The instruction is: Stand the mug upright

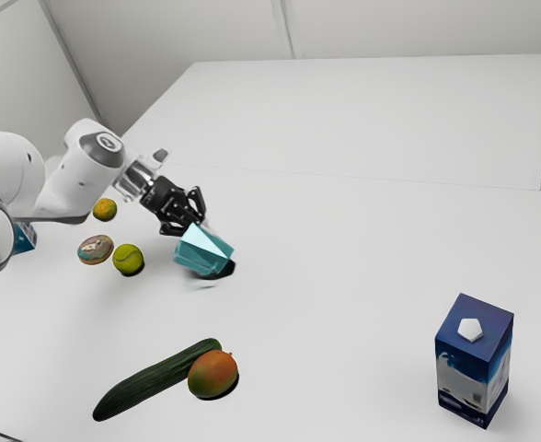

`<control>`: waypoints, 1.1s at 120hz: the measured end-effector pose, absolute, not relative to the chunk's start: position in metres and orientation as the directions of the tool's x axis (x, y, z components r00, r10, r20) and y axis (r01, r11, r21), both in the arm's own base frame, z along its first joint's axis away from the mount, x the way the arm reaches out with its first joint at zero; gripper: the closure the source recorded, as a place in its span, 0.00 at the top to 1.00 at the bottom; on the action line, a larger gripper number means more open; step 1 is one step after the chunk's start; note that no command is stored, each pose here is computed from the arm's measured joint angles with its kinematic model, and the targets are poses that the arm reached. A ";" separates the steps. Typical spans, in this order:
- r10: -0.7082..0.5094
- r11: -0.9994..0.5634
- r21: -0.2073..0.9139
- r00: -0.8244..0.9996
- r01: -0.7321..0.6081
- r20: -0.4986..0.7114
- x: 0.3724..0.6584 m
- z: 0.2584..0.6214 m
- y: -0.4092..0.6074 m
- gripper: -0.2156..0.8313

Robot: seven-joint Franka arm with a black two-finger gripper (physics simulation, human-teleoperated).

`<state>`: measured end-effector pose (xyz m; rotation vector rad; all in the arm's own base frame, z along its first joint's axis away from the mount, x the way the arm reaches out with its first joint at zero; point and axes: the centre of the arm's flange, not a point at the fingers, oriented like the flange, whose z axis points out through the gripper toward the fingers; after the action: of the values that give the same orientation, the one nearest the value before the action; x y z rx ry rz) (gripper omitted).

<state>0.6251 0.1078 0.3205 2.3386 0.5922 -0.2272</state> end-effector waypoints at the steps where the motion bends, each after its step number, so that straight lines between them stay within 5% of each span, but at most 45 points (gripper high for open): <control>1: 0.350 -0.650 0.595 0.881 0.473 -0.318 0.625 0.321 0.107 0.06; 20: 0.304 -0.742 0.536 0.914 0.403 -0.267 0.625 0.344 0.089 0.06; 80: 0.109 -0.990 0.086 0.991 0.116 -0.079 0.592 0.388 0.015 0.05; 132: 0.173 -0.985 0.001 0.985 0.173 0.002 0.591 0.374 0.000 0.05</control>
<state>0.5912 0.0002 0.3743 3.1285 0.2724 0.0031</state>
